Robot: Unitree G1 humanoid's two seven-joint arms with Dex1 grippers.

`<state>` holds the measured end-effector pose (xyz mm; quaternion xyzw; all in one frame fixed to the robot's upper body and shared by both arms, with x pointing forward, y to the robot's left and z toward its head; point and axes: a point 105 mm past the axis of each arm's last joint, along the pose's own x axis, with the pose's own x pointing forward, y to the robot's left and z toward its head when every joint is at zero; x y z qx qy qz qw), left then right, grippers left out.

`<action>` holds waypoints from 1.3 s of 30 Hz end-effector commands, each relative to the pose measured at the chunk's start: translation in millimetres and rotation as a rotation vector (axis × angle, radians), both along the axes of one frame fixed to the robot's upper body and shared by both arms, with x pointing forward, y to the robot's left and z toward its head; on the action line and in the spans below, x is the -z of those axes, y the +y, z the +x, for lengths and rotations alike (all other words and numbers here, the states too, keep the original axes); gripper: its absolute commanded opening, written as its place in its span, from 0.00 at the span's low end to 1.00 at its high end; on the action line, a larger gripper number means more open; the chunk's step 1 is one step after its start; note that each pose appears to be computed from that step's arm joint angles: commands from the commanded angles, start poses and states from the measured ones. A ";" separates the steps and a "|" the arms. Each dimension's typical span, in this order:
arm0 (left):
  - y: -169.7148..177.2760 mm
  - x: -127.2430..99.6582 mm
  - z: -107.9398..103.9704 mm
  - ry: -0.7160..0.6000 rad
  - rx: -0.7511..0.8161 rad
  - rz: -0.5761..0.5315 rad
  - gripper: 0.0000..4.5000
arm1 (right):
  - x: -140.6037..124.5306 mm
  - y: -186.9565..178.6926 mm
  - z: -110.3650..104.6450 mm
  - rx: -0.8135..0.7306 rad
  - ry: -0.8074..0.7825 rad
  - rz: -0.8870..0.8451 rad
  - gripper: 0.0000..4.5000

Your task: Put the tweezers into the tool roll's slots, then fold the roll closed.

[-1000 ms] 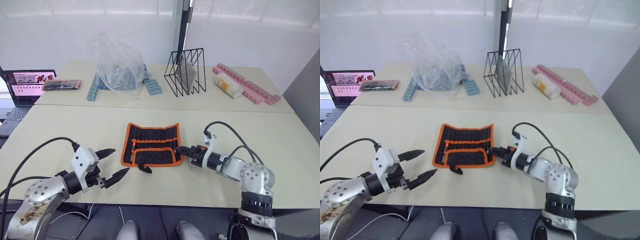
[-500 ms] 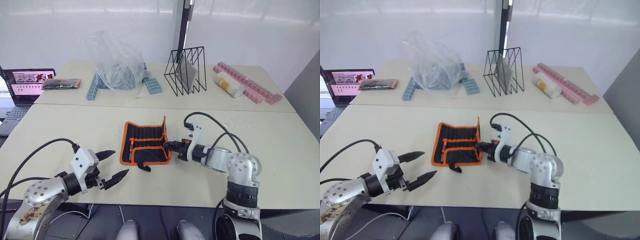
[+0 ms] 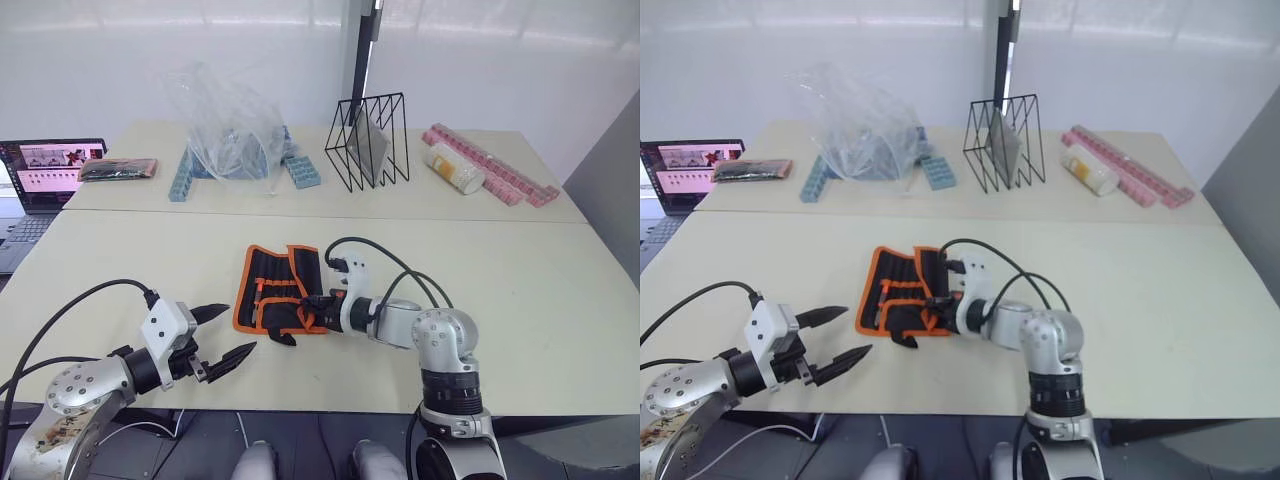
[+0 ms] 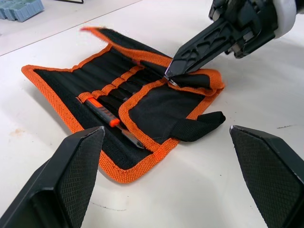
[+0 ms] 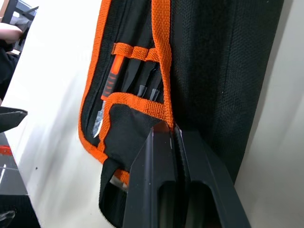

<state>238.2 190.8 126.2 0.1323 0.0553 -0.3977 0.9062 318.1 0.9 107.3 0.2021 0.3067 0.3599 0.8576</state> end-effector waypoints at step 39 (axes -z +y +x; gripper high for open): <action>36.3 0.1 25.8 0.286 -0.375 -0.381 1.00 | -4.6 -1.2 15.8 -0.356 -0.349 0.115 0.00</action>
